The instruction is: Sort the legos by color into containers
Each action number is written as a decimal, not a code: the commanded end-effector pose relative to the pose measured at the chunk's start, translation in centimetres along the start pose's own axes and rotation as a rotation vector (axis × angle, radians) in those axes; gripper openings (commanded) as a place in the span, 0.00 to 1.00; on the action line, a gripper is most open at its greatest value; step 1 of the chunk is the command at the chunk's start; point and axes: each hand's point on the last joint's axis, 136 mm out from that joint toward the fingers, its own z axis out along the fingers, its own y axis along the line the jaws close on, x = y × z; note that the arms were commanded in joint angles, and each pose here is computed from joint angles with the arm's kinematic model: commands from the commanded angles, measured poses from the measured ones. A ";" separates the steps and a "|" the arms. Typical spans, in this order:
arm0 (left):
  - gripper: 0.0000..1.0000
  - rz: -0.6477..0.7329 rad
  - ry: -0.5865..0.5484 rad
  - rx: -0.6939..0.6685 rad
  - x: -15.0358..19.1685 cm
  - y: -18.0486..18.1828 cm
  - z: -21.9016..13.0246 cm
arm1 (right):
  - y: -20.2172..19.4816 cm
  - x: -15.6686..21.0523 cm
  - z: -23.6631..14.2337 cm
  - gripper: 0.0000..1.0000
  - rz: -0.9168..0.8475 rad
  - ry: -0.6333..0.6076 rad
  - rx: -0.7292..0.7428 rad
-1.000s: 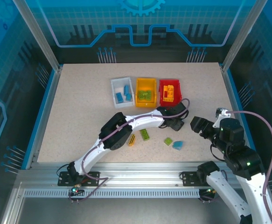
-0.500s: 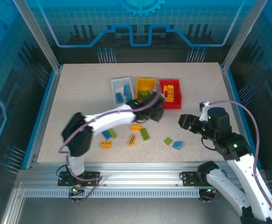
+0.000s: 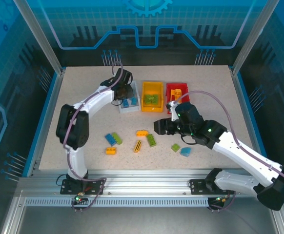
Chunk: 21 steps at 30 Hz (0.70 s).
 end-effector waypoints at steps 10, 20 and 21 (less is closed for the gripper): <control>0.61 -0.115 0.089 0.044 -0.2 0.0 2.5 | 1.7 -1.1 2.0 0.72 -0.028 -0.023 -0.028; 0.65 -0.081 -0.041 0.161 -1.7 -2.4 -7.0 | -3.3 3.4 3.7 0.71 -0.080 0.182 0.186; 0.65 -0.083 -0.063 0.178 -1.6 -2.4 -8.5 | -3.6 4.4 4.0 0.71 -0.095 0.226 0.211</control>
